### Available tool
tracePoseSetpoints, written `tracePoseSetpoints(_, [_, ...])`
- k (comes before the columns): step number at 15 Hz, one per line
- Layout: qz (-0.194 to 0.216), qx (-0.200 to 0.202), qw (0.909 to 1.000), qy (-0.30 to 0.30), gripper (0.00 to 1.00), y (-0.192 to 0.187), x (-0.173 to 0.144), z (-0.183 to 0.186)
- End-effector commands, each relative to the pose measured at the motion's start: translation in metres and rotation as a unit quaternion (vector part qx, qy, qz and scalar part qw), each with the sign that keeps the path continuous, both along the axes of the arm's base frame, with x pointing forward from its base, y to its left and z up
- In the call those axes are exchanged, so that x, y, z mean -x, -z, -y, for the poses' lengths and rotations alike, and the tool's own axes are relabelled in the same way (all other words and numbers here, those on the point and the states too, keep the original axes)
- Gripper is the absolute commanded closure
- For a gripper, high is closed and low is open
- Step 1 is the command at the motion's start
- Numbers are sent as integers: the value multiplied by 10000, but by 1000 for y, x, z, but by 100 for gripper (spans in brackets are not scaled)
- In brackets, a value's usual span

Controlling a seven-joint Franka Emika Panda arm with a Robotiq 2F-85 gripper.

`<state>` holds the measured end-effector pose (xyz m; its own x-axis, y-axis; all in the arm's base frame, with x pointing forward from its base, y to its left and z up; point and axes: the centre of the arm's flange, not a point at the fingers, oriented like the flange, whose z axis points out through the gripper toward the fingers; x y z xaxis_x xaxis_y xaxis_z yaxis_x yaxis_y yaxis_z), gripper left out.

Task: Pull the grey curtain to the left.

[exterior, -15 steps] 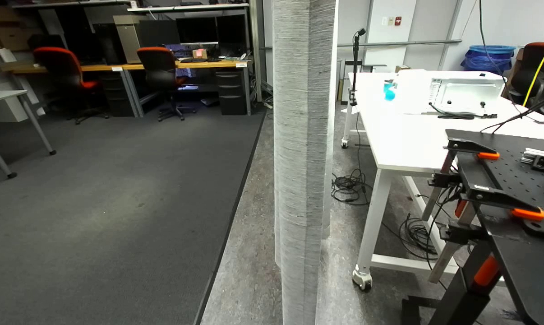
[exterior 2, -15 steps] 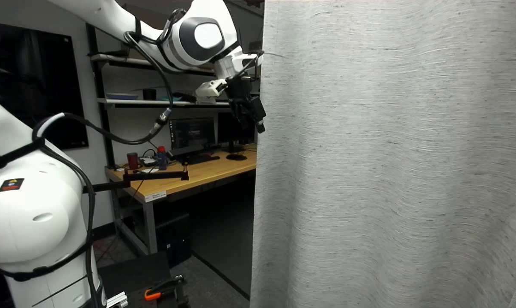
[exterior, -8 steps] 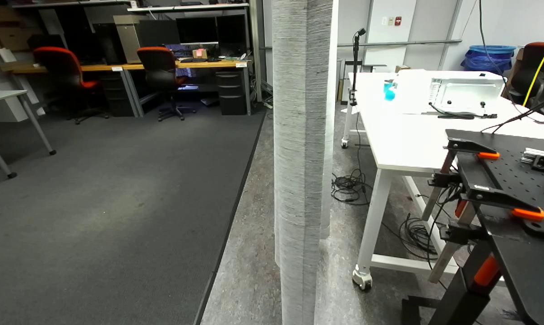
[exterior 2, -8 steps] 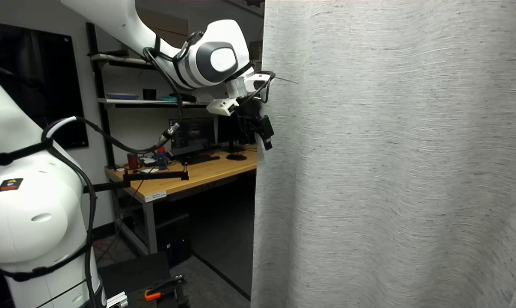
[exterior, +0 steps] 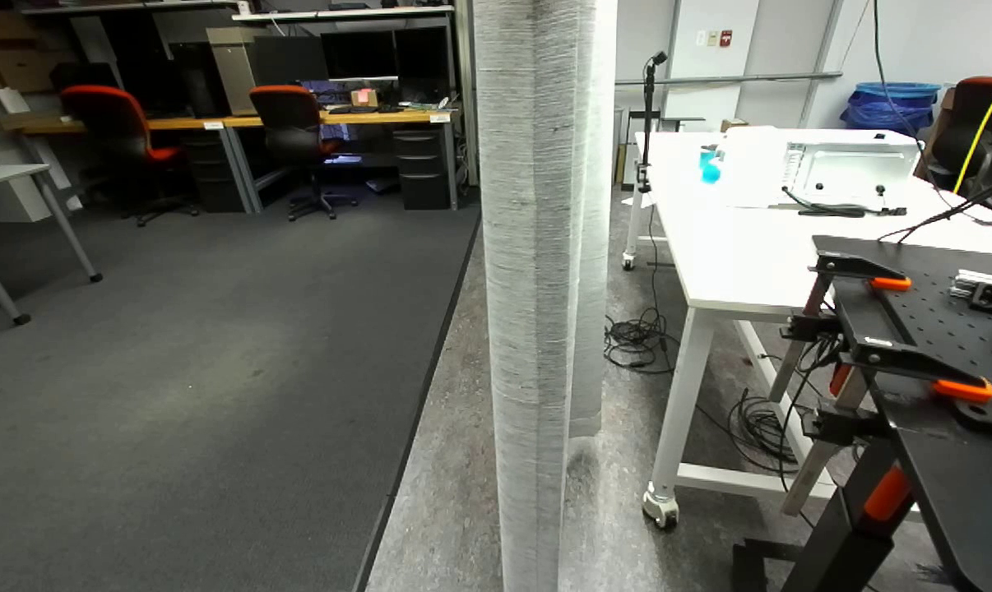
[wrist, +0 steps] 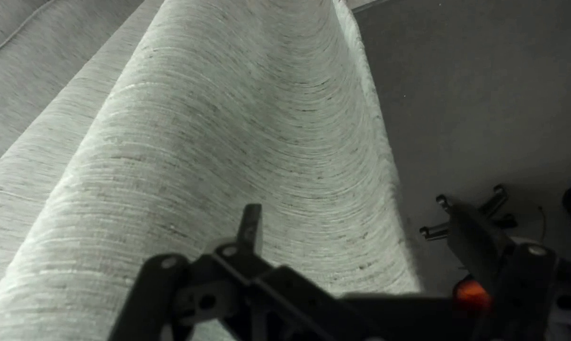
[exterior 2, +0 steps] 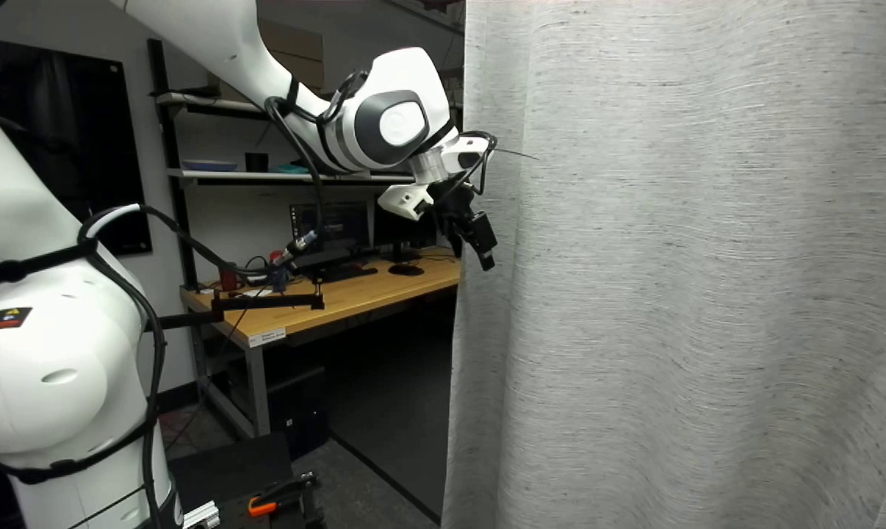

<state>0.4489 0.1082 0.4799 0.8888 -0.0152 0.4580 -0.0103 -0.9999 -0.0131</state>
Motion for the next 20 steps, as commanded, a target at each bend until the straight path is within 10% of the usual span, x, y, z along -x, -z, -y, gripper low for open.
tracePoseSetpoints(1, [267,55,9996,-20,0,10,-8,-3])
tracePoseSetpoints(5, [271,83,9996,-76,0,15,-11,-6])
tracePoseSetpoints(16, [284,458,9980,-321,97,15,-6,-16])
tracePoseSetpoints(20, [278,355,9985,-316,100,10,-8,-19])
